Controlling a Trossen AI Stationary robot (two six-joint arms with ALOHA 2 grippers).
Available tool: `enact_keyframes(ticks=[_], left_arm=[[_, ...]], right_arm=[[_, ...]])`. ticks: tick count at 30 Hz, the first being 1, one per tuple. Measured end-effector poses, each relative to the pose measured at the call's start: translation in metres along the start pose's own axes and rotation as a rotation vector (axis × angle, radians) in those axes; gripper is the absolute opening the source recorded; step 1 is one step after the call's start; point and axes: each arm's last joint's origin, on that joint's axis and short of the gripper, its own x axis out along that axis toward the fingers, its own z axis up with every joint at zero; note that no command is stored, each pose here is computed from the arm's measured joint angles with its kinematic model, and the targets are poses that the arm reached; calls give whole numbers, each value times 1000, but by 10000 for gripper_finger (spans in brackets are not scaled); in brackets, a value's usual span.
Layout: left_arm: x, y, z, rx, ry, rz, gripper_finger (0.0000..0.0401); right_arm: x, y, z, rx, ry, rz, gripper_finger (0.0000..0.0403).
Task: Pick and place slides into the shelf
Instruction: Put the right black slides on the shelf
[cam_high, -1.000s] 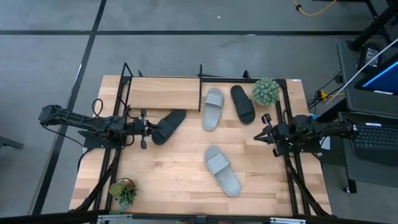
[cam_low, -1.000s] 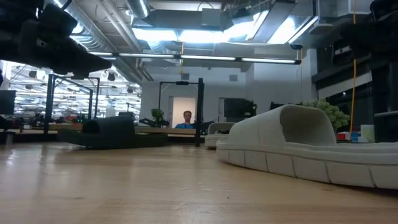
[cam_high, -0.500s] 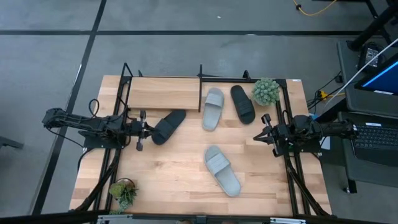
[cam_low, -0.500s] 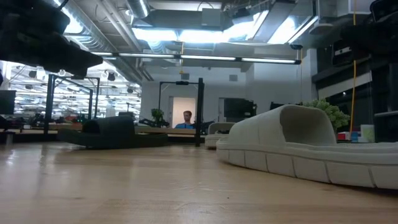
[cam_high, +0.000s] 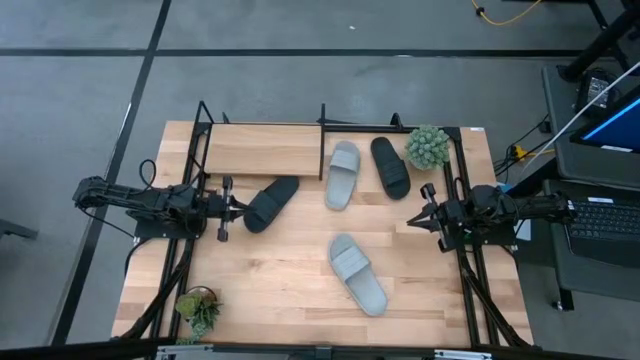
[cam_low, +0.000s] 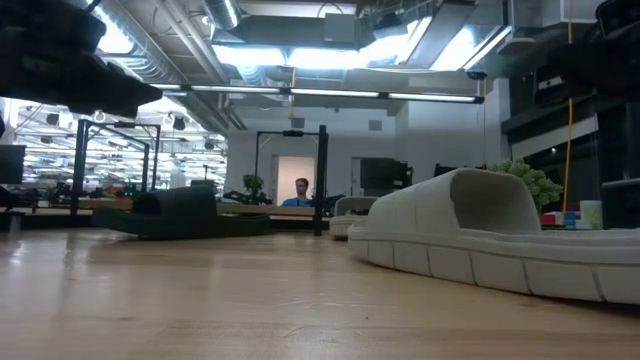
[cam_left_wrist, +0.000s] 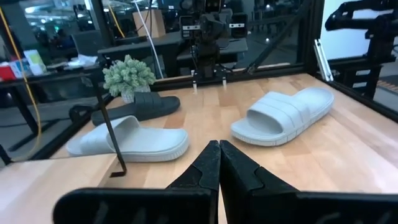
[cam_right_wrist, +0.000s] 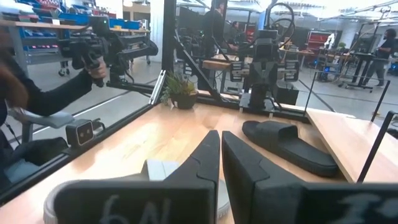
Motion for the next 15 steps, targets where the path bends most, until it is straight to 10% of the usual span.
enact_keyframes(ticks=[15], left_arm=[[0, 4, 1, -31, -2, 133, 0]], right_arm=[[0, -2, -2, 58, 27, -87, 21]])
